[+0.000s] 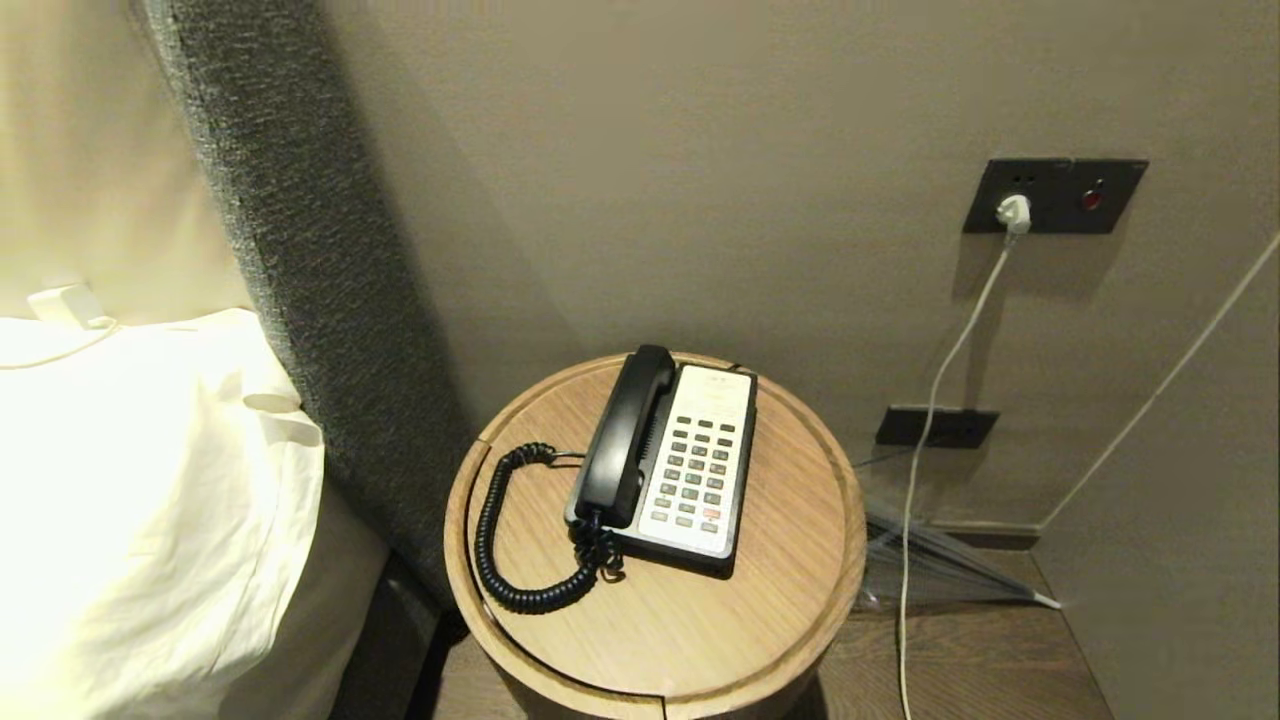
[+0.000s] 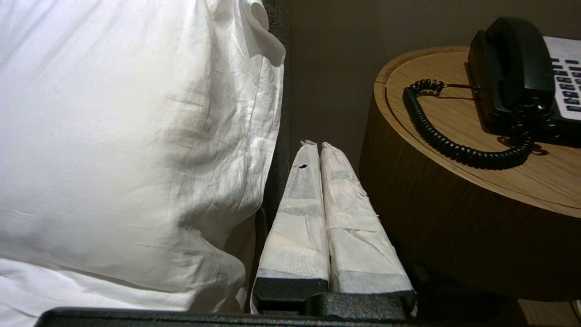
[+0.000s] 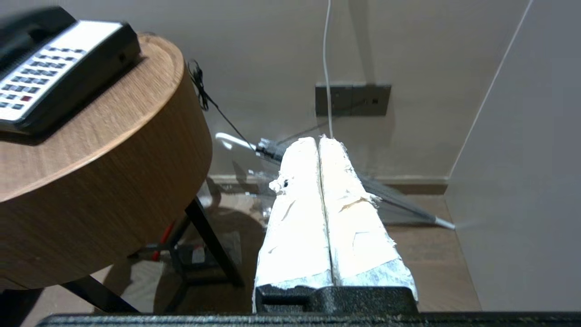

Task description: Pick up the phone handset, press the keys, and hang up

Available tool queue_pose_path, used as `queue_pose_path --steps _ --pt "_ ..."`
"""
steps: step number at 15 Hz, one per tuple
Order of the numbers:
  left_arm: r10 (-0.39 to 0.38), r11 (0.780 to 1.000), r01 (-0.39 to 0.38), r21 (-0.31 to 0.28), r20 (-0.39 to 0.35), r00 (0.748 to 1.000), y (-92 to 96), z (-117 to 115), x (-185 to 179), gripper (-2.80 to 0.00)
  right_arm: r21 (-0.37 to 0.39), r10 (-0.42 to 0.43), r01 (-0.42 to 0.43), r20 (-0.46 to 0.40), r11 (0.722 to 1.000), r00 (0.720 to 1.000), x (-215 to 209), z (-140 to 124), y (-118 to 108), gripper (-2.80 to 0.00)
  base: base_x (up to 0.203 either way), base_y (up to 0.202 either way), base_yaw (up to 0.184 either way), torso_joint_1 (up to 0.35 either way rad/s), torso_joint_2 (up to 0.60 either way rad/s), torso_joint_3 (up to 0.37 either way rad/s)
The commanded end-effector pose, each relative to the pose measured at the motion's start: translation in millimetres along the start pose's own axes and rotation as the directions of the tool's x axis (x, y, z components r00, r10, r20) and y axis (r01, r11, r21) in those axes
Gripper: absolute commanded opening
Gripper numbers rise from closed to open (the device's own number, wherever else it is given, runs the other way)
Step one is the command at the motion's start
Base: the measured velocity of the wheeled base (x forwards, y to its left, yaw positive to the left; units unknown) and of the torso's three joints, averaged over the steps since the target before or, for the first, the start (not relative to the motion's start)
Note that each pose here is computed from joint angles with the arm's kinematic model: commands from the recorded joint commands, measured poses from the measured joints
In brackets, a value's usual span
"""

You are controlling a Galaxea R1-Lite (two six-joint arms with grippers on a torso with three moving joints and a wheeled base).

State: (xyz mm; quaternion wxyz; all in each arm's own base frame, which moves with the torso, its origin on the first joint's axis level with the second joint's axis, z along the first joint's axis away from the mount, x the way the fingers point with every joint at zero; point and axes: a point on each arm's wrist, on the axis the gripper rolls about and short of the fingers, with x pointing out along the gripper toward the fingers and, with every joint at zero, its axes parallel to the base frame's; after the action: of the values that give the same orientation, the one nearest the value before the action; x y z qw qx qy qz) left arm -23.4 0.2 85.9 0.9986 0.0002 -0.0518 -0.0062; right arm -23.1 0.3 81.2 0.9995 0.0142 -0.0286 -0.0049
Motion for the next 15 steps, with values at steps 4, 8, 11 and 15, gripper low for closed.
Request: queue_pose_path --steps 4,8,11,15 --pt "0.0 1.0 0.0 -0.001 -0.041 0.999 0.0 -11.3 2.2 -2.8 0.0 -0.001 0.001 -0.019 1.0 1.0 1.2 -5.5 -0.2 -2.8 0.0 0.0 0.0 0.002 0.0 0.199" --pt "0.0 1.0 0.0 0.001 -0.041 0.999 0.0 -11.3 2.2 -2.8 0.0 -0.001 0.001 -0.019 1.0 1.0 1.2 -5.5 -0.2 -2.8 0.0 0.0 0.0 0.002 0.0 0.206" --pt "-0.001 1.0 0.001 0.002 -0.041 0.999 0.0 -11.3 2.2 -2.8 0.0 -0.001 0.001 -0.019 1.0 1.0 1.2 -5.5 -0.2 -2.8 0.0 0.0 0.0 0.002 0.0 0.132" --pt "-0.002 1.0 0.002 0.0 -0.041 0.999 0.0 -11.3 2.2 -2.8 0.0 -0.002 0.002 -0.02 1.0 1.0 1.2 -5.7 -0.2 -2.8 0.0 0.0 0.0 0.001 0.0 0.017"
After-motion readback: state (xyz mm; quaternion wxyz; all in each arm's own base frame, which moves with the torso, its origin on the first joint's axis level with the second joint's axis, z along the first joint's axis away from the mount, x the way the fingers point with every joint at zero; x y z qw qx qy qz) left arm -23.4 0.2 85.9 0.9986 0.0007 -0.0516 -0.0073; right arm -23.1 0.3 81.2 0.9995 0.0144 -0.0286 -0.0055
